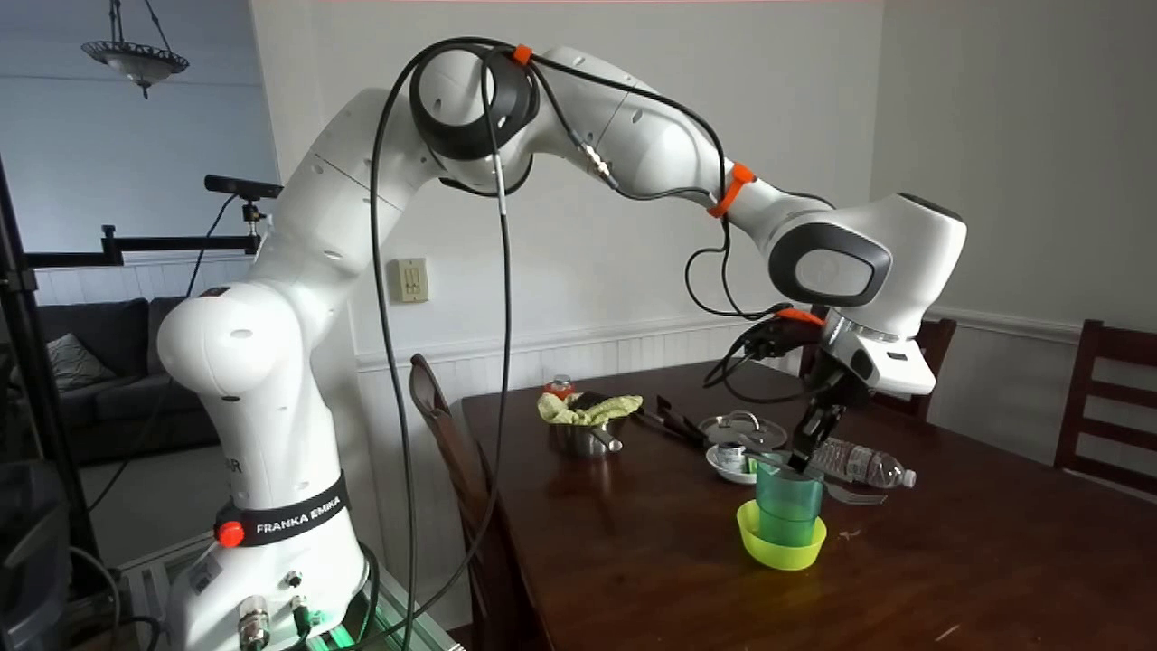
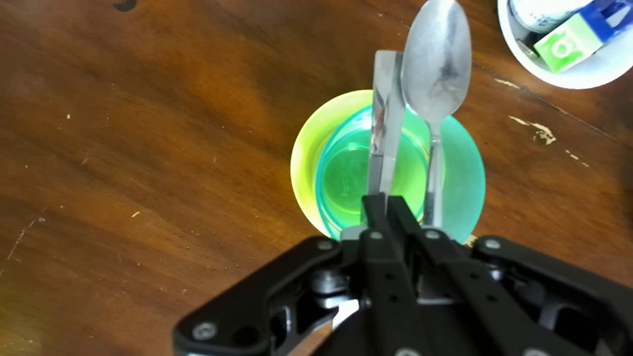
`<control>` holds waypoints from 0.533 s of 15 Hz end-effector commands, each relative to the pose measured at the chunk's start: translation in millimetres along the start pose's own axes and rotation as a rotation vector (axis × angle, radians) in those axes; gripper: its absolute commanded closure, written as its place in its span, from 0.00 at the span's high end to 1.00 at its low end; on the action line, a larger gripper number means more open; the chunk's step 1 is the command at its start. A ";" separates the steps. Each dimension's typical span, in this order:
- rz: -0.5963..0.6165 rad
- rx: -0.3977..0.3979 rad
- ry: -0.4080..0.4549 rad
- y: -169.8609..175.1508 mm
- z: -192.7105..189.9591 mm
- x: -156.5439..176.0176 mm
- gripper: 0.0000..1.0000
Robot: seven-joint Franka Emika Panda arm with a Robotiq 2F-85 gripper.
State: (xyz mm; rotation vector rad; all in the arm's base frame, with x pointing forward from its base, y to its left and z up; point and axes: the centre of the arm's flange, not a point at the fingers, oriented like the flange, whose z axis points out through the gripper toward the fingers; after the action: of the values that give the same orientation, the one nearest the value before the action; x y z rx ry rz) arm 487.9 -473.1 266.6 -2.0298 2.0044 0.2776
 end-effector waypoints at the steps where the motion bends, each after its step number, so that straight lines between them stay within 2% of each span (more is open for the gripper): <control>1: 0.006 -0.002 -0.014 -3.6 -3.4 6.9 0.40; 8: -0.021 -0.001 0.012 -1.9 -16.3 -4.7 0.88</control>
State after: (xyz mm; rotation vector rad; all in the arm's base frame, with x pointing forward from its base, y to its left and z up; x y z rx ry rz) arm 489.8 -474.0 269.8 -2.0370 2.0008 0.2677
